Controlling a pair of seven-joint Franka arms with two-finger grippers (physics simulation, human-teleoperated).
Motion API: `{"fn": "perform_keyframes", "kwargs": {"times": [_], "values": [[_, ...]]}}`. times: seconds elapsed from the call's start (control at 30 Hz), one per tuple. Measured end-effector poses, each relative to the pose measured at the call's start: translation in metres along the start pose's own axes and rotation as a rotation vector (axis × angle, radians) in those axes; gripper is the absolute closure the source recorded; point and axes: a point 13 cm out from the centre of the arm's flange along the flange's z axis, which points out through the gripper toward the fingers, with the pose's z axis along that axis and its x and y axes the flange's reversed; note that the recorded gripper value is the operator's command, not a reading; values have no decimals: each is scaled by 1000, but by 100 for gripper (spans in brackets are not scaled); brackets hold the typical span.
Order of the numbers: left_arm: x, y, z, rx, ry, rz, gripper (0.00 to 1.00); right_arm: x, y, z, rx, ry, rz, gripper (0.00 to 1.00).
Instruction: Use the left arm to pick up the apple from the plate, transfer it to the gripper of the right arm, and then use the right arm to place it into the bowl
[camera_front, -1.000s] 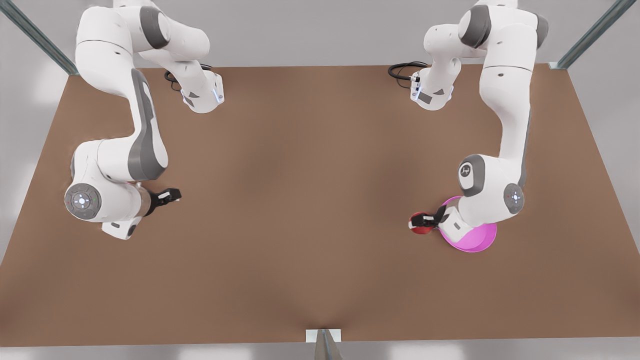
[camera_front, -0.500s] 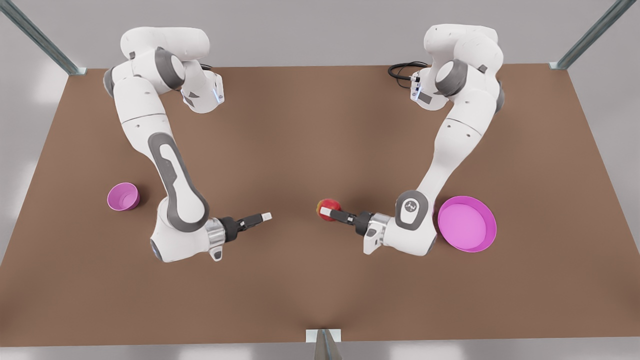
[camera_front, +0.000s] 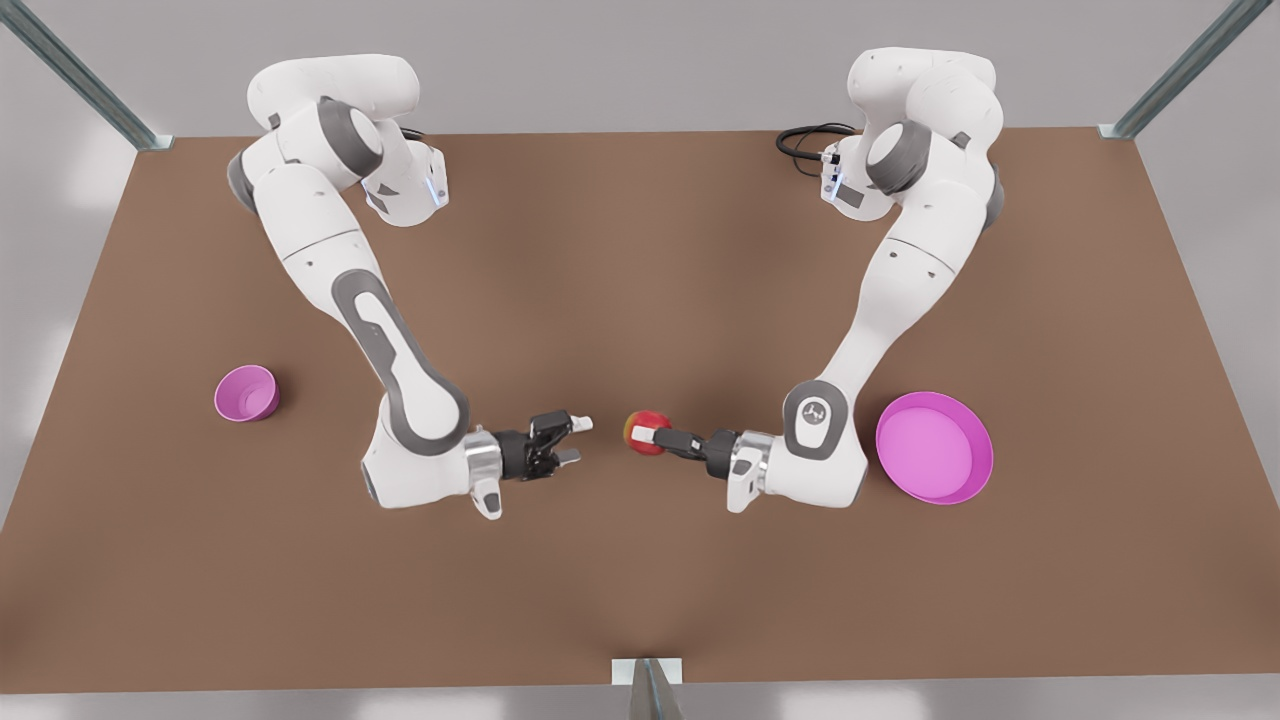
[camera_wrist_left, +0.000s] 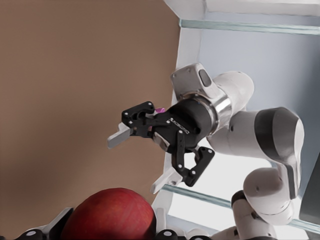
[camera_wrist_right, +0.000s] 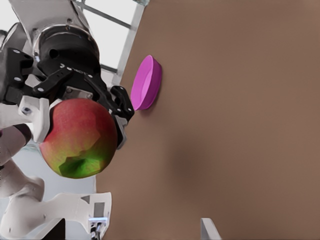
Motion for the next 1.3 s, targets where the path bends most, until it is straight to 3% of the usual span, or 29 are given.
{"fn": "perform_keyframes", "kwargs": {"times": [0.47, 0.87, 1.3], "values": [[-9, 0, 2, -10, -42, 45, 25, -40, 14, 16, -61, -174, -421, 0], [-21, -3, -2, -15, -90, 71, 23, -37, 34, 24, -153, -268, -573, 0], [-24, -7, 1, -3, -109, 73, 23, -48, 30, 45, -129, -316, -697, 0]]}}
